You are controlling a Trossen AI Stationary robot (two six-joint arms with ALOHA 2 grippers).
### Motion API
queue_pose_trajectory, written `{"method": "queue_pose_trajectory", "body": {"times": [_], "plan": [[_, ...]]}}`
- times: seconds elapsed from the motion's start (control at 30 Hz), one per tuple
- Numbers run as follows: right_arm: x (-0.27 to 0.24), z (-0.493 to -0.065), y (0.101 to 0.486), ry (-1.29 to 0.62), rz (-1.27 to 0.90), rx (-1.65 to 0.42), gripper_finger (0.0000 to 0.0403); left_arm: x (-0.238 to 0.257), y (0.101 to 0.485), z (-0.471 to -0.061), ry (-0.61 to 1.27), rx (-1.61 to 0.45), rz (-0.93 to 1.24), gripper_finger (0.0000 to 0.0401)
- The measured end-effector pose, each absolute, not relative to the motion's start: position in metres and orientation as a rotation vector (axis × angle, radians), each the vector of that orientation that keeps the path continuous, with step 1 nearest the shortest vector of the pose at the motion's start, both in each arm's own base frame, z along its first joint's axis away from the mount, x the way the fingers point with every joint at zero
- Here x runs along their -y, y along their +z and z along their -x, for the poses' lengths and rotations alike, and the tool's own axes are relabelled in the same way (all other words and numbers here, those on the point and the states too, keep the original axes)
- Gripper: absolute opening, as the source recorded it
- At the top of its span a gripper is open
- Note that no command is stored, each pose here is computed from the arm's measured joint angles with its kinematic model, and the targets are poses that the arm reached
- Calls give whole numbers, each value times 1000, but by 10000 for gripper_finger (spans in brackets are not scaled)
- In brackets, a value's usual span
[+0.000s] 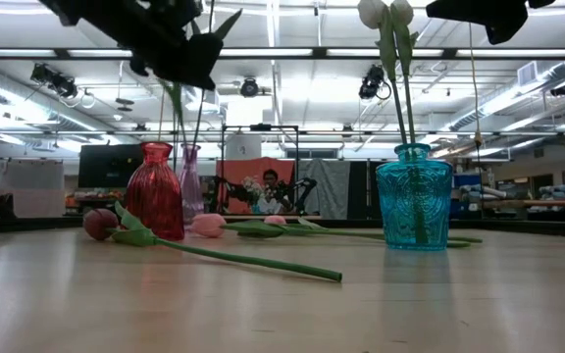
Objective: Sort flowers into vase by color
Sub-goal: Put the bottom red tulip into the pink vase
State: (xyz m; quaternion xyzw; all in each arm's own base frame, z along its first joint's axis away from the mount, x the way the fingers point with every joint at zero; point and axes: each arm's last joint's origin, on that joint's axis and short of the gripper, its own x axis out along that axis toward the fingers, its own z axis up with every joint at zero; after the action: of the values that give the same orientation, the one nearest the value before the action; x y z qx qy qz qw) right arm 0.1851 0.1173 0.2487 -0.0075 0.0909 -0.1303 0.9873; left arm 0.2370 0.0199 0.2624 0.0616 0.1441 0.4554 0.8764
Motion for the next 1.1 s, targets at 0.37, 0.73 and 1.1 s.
{"method": "queue_pose_trajectory", "body": {"times": [0.37, 0.73, 1.1], "plan": [[-118, -185, 250, -241, 1, -176, 187, -32, 242, -227, 922, -280, -78, 7], [-119, -186, 250, -231, -2, -174, 187, -63, 210, -212, 891, -241, 34, 7], [-116, -191, 246, -243, 22, -193, 187, -97, 207, -202, 861, -268, 31, 7]]}}
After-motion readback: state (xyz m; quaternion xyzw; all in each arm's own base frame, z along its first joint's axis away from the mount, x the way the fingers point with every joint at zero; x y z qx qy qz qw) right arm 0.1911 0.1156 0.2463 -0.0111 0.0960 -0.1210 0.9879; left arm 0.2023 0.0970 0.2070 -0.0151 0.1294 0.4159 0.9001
